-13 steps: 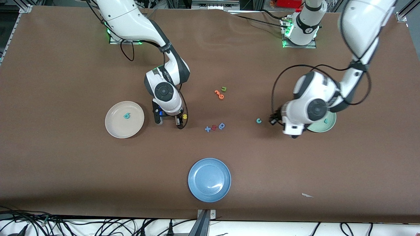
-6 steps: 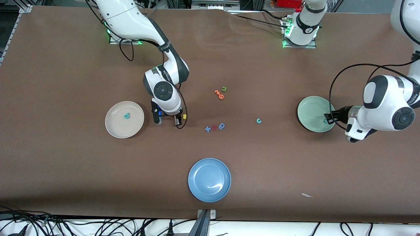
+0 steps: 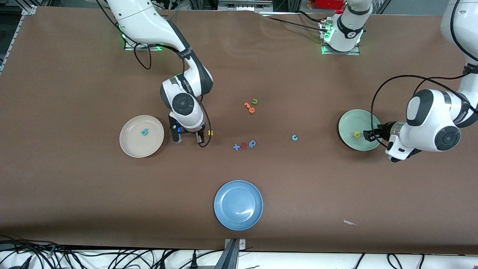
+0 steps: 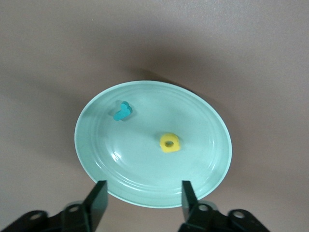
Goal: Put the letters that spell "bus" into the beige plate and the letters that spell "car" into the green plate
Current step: 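Grasp the yellow u with the right gripper while the left gripper reaches teal c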
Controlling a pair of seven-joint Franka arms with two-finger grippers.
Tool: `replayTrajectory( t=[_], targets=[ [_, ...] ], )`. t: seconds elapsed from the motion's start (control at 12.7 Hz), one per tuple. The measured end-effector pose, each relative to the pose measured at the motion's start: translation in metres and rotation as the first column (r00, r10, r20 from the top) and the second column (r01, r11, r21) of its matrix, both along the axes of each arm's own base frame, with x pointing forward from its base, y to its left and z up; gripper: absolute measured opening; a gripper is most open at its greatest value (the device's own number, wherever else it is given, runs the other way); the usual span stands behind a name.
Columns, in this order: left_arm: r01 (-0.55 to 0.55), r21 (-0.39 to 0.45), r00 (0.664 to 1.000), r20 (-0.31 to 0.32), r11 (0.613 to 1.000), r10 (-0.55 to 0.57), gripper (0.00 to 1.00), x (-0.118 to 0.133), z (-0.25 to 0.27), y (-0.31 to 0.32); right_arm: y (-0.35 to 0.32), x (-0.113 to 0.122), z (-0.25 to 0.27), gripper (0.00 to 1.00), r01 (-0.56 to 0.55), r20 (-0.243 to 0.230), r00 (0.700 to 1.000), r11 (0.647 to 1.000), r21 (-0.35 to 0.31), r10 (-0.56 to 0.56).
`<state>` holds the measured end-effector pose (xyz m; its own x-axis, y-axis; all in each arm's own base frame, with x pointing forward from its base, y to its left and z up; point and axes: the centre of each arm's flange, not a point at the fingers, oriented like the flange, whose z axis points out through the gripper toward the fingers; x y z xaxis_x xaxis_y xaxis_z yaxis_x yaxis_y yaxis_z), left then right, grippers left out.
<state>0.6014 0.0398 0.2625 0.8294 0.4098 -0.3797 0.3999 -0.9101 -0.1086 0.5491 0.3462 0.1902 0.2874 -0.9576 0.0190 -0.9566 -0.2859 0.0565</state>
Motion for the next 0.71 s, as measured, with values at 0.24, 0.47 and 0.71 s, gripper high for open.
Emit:
replayTrajectory(
  t=[0.24,0.47,0.71],
  targets=[
    [-0.035,0.001,0.999,0.029,0.999,0.035,1.0,0.011,0.015,-0.029,-0.038,0.019,0.044,0.27,-0.089,-0.026,0.996,0.996,-0.027,0.088],
    [-0.1,0.043,0.992,0.08,0.994,0.096,1.0,0.014,0.019,-0.124,-0.08,0.033,0.075,0.27,-0.19,-0.072,0.98,0.981,-0.044,0.186],
    [-0.215,0.023,0.968,0.14,0.976,0.21,1.0,0.014,-0.002,-0.198,-0.121,0.043,0.089,0.27,-0.271,-0.118,0.957,0.961,-0.051,0.264]
  ],
)
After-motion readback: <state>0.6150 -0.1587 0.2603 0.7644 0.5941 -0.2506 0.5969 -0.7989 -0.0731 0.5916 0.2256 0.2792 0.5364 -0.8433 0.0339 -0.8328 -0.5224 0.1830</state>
